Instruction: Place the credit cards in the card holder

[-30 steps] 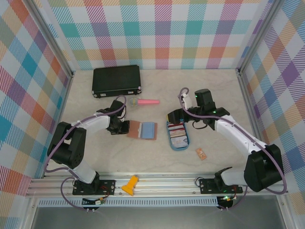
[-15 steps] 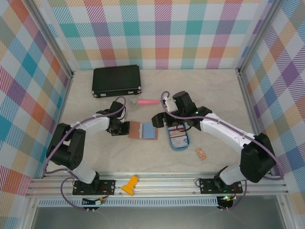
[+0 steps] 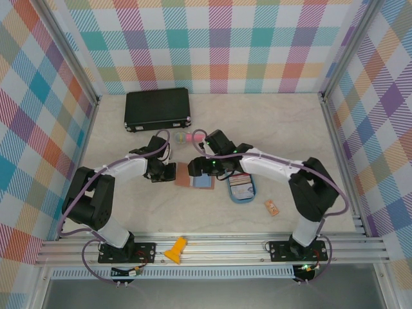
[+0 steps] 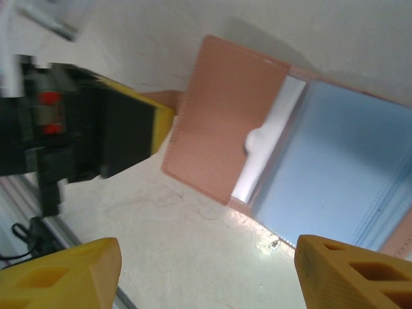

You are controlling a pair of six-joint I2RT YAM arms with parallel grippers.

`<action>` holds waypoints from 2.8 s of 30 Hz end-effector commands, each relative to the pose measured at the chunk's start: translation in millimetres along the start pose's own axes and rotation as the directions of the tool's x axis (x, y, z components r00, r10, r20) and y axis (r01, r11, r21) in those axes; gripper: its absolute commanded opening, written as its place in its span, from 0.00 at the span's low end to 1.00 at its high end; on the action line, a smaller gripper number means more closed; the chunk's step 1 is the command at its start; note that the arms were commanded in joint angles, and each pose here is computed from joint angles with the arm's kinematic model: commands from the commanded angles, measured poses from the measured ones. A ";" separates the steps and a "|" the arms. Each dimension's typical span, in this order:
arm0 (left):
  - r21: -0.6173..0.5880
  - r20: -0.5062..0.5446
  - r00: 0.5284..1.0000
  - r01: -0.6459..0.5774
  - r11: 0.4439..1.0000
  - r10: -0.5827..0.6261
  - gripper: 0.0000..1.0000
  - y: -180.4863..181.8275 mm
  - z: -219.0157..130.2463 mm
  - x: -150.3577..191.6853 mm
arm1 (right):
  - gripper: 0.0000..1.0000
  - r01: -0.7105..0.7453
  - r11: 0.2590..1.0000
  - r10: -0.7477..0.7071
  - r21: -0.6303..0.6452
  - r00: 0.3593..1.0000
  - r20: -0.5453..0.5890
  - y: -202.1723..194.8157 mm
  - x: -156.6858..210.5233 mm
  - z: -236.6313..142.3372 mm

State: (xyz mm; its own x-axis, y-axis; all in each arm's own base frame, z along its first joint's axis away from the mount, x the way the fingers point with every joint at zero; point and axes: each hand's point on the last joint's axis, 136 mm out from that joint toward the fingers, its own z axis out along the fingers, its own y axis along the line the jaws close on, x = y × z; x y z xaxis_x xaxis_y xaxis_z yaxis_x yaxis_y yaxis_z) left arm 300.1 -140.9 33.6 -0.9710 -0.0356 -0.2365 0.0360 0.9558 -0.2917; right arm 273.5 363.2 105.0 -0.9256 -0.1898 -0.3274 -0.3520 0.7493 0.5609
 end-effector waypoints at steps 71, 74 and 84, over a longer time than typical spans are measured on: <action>-0.051 -0.066 0.997 0.031 0.998 -0.035 0.03 11.1 3.6 7.9 | 0.84 -0.413 0.900 0.412 -0.138 0.910 -0.042 9.0 -15.3 61.3; -0.049 -0.064 0.997 0.029 0.998 -0.032 0.03 10.5 3.9 7.3 | 0.84 -0.415 0.895 0.414 -0.162 0.909 -0.043 12.6 -17.0 59.9; -0.050 -0.051 0.998 0.037 0.998 -0.040 0.04 11.3 5.2 6.0 | 0.84 -0.406 0.892 0.411 -0.200 0.911 -0.016 19.2 -23.5 53.3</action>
State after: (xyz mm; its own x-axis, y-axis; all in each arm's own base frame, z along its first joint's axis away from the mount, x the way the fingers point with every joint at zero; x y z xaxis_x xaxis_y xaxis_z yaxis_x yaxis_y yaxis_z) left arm 291.2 -134.0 22.4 -0.9839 -0.0334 -0.1754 0.0119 0.9679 -0.2510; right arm 297.6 411.3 63.0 -0.9909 0.1280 -0.0426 0.0529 0.6588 0.7505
